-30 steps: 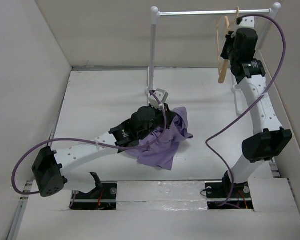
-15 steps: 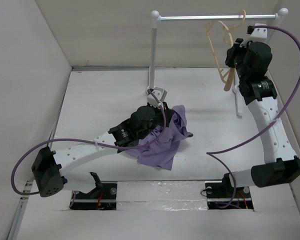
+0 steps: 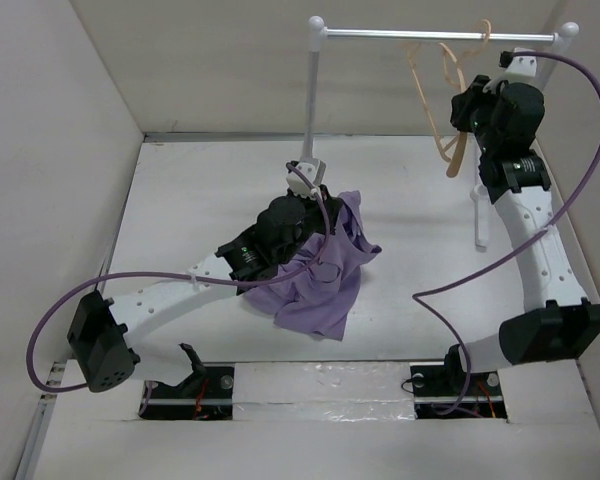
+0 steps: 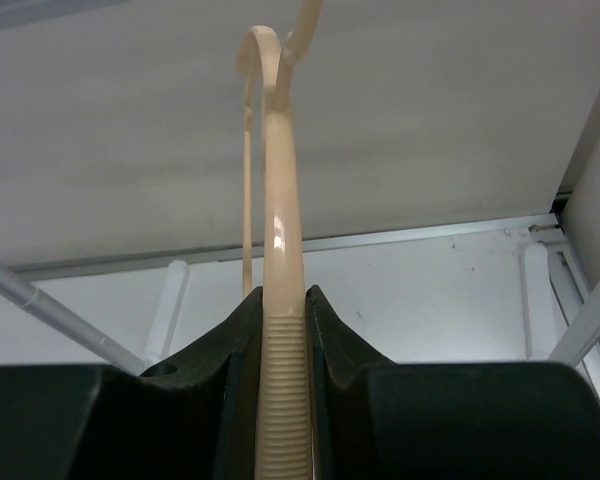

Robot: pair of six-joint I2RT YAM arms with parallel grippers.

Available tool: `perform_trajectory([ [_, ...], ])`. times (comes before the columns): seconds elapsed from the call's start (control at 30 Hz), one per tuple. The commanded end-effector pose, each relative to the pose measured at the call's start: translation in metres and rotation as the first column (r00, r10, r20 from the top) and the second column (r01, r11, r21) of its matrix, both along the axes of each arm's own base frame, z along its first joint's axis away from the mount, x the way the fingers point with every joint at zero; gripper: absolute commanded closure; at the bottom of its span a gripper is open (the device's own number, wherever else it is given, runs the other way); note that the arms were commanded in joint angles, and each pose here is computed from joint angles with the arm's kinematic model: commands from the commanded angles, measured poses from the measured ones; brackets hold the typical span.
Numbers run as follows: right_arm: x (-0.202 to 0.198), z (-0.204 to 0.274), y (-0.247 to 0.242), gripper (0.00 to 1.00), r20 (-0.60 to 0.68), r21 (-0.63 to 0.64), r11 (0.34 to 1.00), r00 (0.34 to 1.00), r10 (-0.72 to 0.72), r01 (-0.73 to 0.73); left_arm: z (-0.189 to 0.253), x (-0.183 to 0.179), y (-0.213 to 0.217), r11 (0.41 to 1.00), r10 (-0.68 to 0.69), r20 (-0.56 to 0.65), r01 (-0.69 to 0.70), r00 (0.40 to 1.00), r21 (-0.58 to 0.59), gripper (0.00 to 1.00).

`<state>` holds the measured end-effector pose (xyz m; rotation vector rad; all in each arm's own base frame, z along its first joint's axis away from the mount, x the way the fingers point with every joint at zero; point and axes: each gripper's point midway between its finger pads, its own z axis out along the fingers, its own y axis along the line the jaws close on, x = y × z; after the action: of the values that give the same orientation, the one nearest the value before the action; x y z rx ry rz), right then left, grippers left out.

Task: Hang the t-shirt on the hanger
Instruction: Pick up the hanger from the clothesline.

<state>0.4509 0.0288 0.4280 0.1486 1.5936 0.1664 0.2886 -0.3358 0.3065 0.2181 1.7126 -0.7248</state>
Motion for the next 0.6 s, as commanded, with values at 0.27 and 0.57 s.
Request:
perform_trajectory([
  [0.27, -0.003, 0.094, -0.016, 1.00, 0.224, 0.017, 1.000, 0.974, -0.012, 0.008, 0.041, 0.002, -0.002, 0.997, 0.009, 0.063, -0.004, 0.998, -0.082, 1.00],
  [0.57, -0.034, 0.030, 0.013, 1.00, 0.171, 0.047, 0.995, 0.982, 0.076, -0.085, 0.050, 0.012, 0.000, 0.993, -0.011, 0.074, 0.020, 0.997, -0.113, 1.00],
])
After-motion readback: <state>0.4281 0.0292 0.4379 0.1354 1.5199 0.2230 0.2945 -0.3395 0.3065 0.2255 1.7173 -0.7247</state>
